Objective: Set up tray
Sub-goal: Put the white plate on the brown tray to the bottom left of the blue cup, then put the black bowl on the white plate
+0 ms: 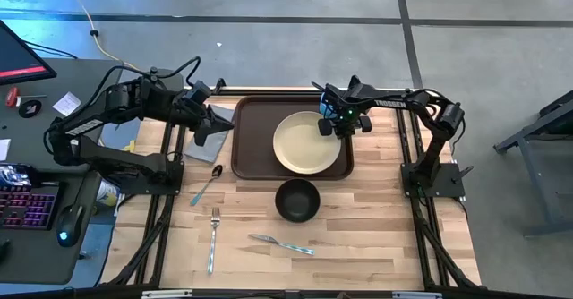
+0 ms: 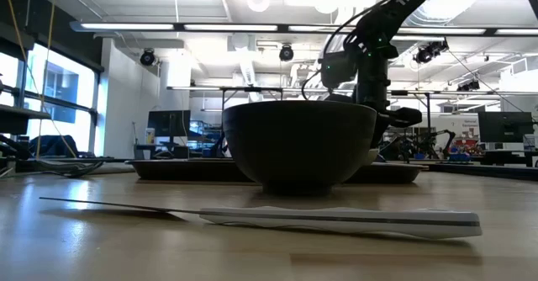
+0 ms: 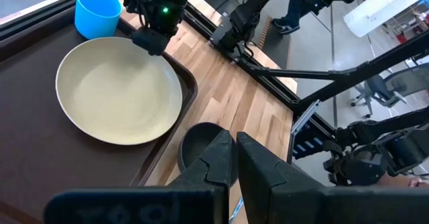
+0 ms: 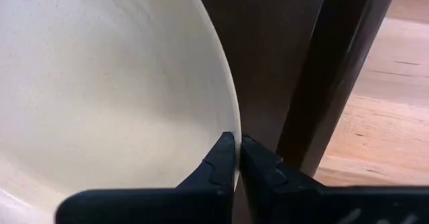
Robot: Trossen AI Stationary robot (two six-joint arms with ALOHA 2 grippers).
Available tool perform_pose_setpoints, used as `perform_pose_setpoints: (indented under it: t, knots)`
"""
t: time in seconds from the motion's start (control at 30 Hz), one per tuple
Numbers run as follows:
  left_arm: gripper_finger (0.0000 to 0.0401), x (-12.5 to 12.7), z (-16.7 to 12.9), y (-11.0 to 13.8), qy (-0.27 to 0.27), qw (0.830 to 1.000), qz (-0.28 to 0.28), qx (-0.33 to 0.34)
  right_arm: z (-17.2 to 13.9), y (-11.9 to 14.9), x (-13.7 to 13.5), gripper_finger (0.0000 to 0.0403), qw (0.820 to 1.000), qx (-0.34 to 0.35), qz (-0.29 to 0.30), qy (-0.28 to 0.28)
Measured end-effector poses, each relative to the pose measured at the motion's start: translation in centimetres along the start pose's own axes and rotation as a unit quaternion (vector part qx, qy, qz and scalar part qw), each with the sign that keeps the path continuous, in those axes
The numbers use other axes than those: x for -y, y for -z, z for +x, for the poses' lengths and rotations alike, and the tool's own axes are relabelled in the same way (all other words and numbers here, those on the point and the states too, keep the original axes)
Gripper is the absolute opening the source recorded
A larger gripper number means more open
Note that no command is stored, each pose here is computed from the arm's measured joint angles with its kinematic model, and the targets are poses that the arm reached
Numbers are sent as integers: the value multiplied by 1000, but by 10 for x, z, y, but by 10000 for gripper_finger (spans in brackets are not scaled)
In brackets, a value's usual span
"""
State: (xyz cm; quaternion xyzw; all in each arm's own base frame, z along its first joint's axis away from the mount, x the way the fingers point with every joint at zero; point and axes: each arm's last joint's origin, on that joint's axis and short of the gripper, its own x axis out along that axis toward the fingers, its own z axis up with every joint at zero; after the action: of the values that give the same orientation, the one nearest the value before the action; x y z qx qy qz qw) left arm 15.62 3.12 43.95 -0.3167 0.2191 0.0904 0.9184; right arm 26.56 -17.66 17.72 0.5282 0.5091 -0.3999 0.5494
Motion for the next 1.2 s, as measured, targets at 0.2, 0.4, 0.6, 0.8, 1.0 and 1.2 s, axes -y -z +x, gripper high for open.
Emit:
perform_pose_setpoints:
  t: [0.2, 0.4, 0.6, 0.8, 1.0, 1.2]
  knots:
    - [58, 0, 0, 0, 1, 1000, -8, 1, 0, 0, 0, 63, 1000, 3, -7, 2]
    - [58, 0, 0, -1, 2, 1000, -21, 3, -10, 2, -2, 112, 999, 5, -28, -35]
    - [58, 2, 0, -4, 12, 1000, -19, 19, -42, 12, 0, 142, 995, 42, -47, -75]
    - [58, 3, 0, -6, 10, 999, -18, 36, -83, 37, 1, 154, 984, 79, -94, -132]
    - [58, 2, 0, -7, -13, 998, -32, 52, -105, 89, -15, 147, 953, 93, -229, -173]
    - [58, 1, 0, -8, -27, 997, -45, 61, -92, 141, -45, 145, 924, 85, -326, -180]
